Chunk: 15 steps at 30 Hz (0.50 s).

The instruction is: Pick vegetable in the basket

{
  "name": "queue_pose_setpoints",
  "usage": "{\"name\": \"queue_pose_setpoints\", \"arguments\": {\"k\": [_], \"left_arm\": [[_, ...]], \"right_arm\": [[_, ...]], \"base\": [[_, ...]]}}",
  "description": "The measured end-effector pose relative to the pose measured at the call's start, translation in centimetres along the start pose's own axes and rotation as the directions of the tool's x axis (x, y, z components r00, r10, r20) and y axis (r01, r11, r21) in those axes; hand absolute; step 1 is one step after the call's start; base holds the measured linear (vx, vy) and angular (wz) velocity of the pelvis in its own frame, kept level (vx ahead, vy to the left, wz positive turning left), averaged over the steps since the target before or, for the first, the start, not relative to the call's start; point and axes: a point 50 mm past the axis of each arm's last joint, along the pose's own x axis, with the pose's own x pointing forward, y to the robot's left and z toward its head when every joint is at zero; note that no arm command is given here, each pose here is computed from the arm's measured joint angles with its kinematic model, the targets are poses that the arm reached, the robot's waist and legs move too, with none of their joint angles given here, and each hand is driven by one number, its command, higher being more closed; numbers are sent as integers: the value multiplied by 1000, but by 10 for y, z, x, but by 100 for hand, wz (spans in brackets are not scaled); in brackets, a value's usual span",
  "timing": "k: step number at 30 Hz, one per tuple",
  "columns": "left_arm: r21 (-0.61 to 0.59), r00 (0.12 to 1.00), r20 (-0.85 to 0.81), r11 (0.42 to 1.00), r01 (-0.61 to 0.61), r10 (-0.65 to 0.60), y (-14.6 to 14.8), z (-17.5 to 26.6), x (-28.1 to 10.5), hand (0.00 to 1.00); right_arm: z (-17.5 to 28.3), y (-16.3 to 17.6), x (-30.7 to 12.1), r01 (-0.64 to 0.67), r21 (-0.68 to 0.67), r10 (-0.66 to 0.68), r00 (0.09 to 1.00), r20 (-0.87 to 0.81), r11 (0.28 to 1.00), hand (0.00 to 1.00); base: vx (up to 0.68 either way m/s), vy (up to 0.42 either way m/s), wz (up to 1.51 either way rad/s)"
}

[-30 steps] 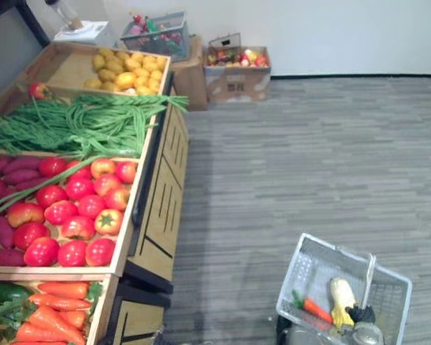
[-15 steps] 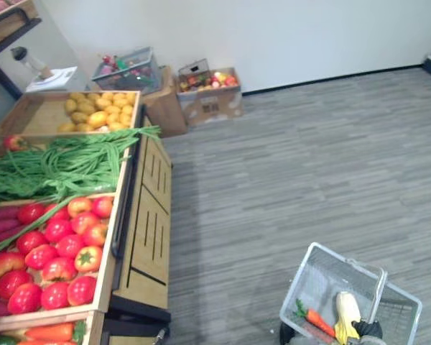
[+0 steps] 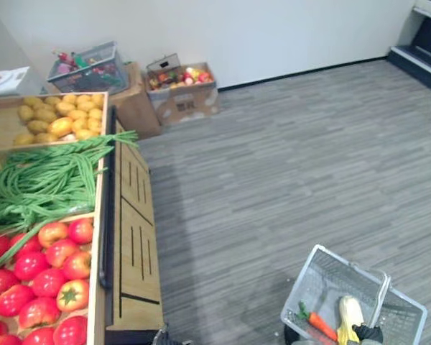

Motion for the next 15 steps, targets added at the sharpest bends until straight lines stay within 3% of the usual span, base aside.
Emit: {"name": "queue_pose_setpoints", "arguments": {"k": [15], "left_arm": [[-39, 997, -53, 998, 51, -53, -5, -11, -3, 0]], "right_arm": [[-26, -3, -7, -9, 88, 18, 995, -95, 996, 100]], "base": [[-40, -16, -6]]}}
